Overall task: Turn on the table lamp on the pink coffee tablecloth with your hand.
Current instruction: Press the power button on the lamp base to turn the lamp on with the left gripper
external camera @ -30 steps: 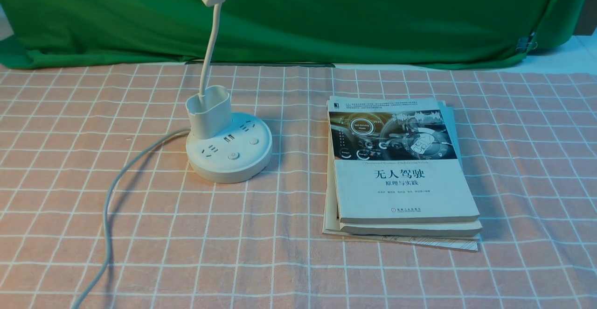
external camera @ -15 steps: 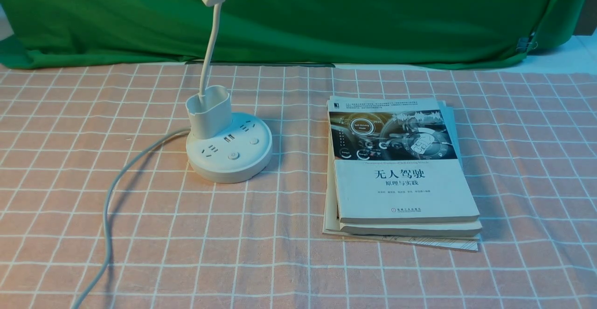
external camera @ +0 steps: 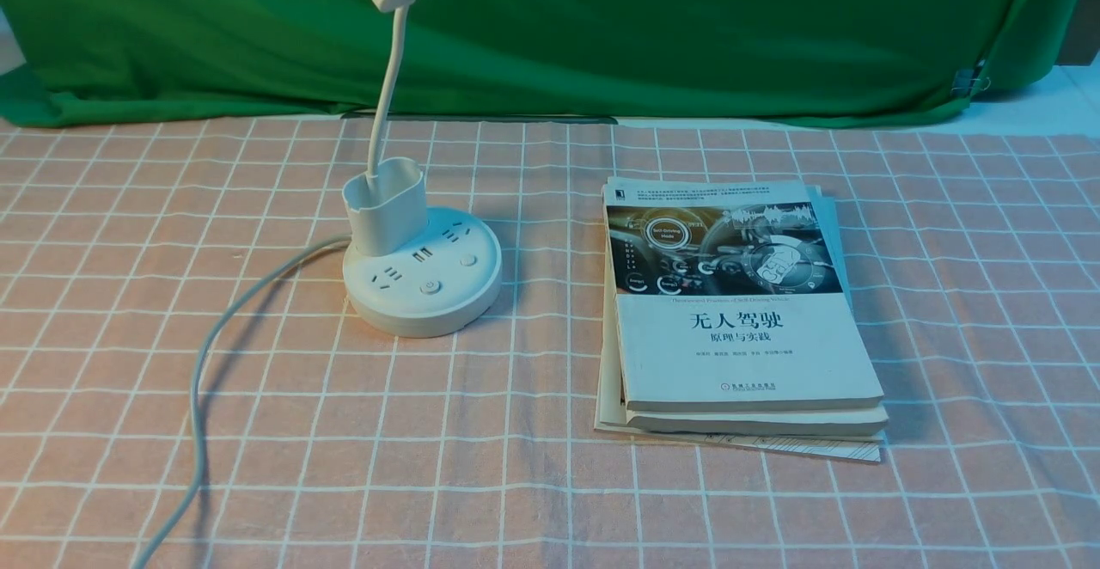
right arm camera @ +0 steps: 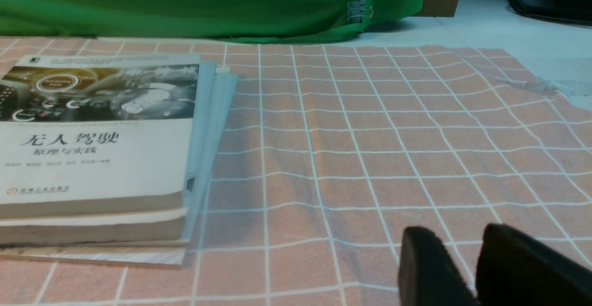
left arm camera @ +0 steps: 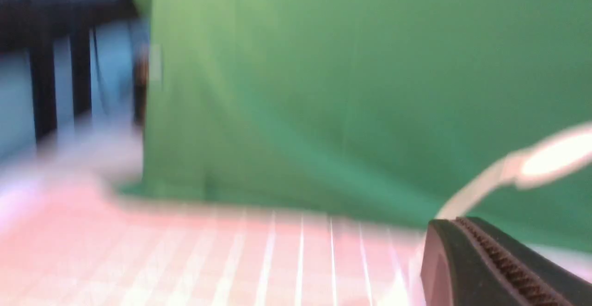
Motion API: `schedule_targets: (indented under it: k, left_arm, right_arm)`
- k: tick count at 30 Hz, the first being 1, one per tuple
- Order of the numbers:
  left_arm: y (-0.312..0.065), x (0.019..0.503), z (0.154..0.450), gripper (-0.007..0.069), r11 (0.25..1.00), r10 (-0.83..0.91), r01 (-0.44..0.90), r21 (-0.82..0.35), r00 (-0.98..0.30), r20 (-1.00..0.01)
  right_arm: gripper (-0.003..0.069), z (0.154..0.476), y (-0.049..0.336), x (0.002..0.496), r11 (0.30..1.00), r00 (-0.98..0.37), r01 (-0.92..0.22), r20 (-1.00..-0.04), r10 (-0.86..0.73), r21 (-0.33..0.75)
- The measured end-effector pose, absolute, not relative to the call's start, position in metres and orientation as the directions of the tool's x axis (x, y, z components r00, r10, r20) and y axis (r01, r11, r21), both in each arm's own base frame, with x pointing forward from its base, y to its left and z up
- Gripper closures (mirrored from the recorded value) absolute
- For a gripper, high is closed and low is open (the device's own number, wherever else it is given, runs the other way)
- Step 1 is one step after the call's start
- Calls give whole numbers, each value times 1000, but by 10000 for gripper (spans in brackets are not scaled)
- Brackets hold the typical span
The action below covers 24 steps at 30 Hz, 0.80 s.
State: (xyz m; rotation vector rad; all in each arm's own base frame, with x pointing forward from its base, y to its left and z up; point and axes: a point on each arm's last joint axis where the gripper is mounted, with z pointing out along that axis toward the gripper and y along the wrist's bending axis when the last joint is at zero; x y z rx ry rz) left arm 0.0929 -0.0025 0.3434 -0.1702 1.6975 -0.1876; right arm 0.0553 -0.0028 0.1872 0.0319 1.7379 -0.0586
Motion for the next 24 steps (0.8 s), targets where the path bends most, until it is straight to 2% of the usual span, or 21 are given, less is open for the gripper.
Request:
schedule_targets:
  k: [1, 4, 6, 7, 11, 15, 17, 19, 20, 24]
  left_arm:
    - [-7, 110, 329, 623, 960, -273, -13, -280, -268, -924]
    - [-22, 142, 303, 623, 932, -299, 26, -362, -512, -805]
    - [-30, 154, 296, 623, 917, -280, 69, -394, -592, -756]
    - [-44, 175, 289, 623, 873, -258, 137, -469, -686, -681]
    - [-69, 214, 286, 629, 817, -135, 277, -506, -761, -635]
    - [-102, 252, 284, 630, 837, 19, 354, -418, -781, -624]
    - [-129, 284, 277, 631, 872, 176, 408, -271, -778, -603]
    - [-141, 296, 275, 631, 880, 216, 419, -224, -771, -599]
    - [-155, 314, 267, 631, 890, 276, 433, -142, -761, -586]
    - [-176, 354, 240, 631, 905, 343, 424, -20, -757, -556]
  right_arm:
    - [421, 187, -3, 55, 998, -167, 55, -986, -12, -21]
    - [421, 187, -3, 55, 998, -167, 55, -986, -12, -21]
    - [421, 187, -3, 55, 998, -167, 55, -986, -12, -21]
    - [421, 187, -3, 55, 998, -167, 55, -986, -12, -21]
    - [421, 187, -3, 55, 998, -167, 55, -986, -12, -21]
    - [421, 187, -3, 55, 998, -167, 55, -986, -12, -21]
    - [421, 187, -3, 55, 998, -167, 55, -986, -12, -21]
    - [421, 187, -3, 55, 998, -167, 55, -986, -12, -21]
    - [421, 187, -3, 55, 998, -167, 55, -986, -12, -21]
    - [421, 187, -3, 55, 998, -167, 55, -986, -12, -21]
